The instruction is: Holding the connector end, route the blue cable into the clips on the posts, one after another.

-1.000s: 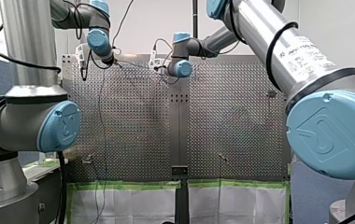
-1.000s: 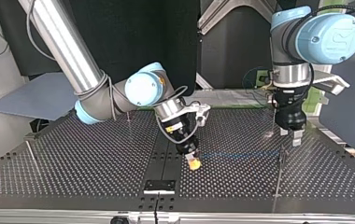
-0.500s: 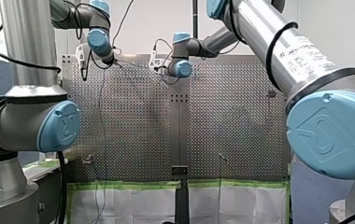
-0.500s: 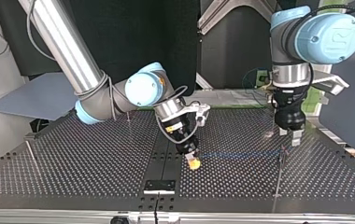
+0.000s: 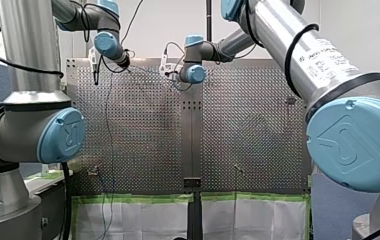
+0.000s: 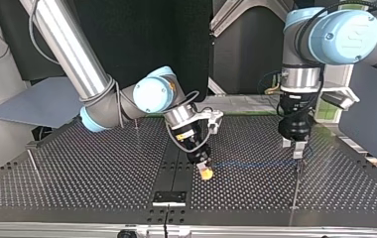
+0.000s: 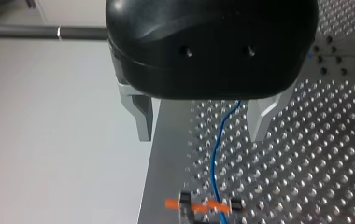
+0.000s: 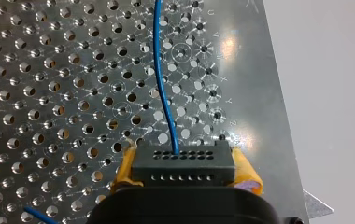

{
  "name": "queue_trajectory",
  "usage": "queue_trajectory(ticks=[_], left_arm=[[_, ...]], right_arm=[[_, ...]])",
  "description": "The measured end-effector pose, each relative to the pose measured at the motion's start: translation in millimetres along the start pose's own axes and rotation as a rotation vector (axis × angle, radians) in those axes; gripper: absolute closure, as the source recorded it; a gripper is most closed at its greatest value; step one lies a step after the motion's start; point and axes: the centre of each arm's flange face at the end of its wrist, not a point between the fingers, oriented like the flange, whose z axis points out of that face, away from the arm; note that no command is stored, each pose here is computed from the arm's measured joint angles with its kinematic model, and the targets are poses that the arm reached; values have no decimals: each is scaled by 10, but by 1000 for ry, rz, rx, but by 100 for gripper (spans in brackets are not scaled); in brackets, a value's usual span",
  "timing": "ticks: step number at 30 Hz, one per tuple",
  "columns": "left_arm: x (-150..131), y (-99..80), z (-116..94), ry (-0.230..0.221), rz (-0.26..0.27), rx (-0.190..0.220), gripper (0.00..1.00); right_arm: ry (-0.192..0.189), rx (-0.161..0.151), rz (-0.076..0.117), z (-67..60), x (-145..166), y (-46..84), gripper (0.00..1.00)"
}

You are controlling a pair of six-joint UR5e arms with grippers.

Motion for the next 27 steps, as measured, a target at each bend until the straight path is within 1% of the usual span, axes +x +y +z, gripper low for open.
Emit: queue_trajectory(ticks=[5, 8, 12, 16, 19, 23, 27], left_arm=[[9, -63, -8, 1, 12, 33, 0], [36, -84, 9, 3, 15, 41, 0], [110, -92, 60, 16, 29, 38, 0], [151, -91, 163, 27, 57, 21, 0], [113, -120, 220, 18, 69, 19, 0], [1, -174, 269, -6, 67, 24, 0], [17, -219, 340, -4, 64, 31, 0]], right_arm=[[0, 0, -1, 1, 0, 4, 100], [0, -1, -1, 1, 0, 6, 100], [1, -1, -1, 2, 1, 8, 100], [1, -1, -1, 2, 2, 9, 100], [2, -1, -1, 4, 6, 10, 100], [4, -1, -1, 7, 13, 11, 100], [6, 0, -2, 12, 25, 11, 100]])
